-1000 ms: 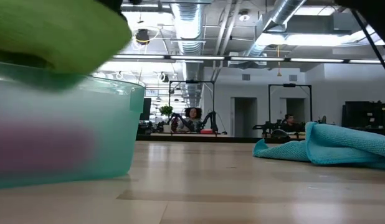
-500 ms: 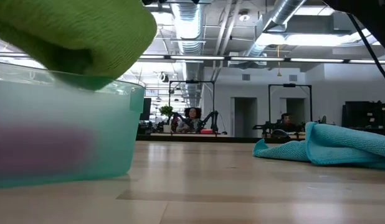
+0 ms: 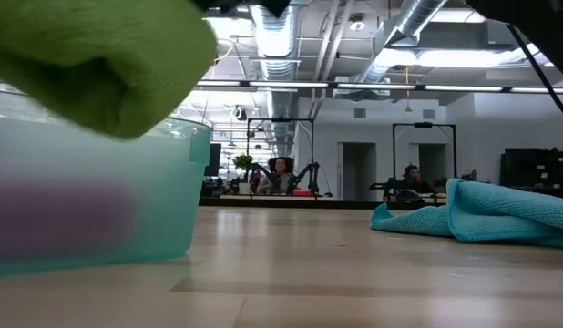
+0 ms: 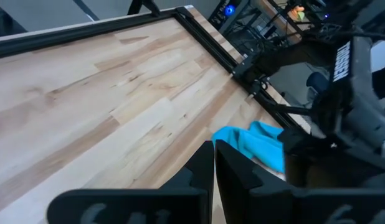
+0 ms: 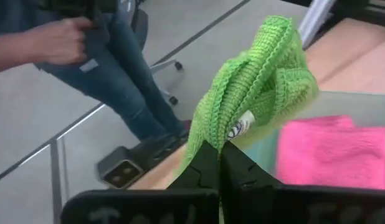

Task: Fold microfiber towels
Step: Stack the folded green towel on top of the folded pink towel in the green bin

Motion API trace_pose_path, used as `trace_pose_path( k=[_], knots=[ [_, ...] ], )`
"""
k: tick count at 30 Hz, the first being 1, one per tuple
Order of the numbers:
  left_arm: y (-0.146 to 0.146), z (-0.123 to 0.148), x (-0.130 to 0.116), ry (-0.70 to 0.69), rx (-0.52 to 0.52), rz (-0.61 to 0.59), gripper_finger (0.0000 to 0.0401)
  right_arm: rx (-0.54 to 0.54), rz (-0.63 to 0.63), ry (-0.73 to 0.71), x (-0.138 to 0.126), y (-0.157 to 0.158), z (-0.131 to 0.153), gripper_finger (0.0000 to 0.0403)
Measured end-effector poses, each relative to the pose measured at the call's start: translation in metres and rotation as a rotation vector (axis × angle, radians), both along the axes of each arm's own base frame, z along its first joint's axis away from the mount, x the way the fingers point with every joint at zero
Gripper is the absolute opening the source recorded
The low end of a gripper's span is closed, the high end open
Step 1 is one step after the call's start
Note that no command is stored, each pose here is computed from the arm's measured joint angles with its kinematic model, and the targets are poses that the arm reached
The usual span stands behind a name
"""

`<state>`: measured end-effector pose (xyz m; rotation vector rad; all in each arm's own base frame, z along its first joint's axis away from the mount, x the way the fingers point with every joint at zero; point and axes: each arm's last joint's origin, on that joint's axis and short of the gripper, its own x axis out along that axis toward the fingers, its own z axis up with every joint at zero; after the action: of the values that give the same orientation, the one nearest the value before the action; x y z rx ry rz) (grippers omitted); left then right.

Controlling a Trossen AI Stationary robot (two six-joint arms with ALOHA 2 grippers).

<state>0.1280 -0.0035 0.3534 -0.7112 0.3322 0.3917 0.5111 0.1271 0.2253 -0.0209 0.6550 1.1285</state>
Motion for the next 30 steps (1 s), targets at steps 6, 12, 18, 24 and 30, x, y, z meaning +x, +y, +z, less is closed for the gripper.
trace_pose_path(
  k=[6,12,18,24,30],
  knots=[
    [0.000,-0.001,0.000,0.009,0.002,0.002,0.0006,0.006,-0.001,0.072,0.007,0.001,-0.031,0.0007],
    [0.000,-0.001,-0.001,0.015,0.003,0.003,0.0006,-0.001,-0.014,0.072,0.010,0.001,-0.039,0.0007],
    [0.001,-0.001,-0.001,0.013,0.008,0.021,0.0006,-0.031,-0.064,0.007,0.016,-0.003,-0.036,0.0007],
    [0.001,-0.001,-0.001,0.011,0.015,0.040,0.0006,-0.108,-0.106,-0.055,0.018,-0.003,-0.036,0.0009],
    [0.002,-0.001,-0.001,0.009,0.029,0.070,0.0006,-0.141,-0.148,-0.119,0.023,-0.004,-0.034,0.0014]
  ],
)
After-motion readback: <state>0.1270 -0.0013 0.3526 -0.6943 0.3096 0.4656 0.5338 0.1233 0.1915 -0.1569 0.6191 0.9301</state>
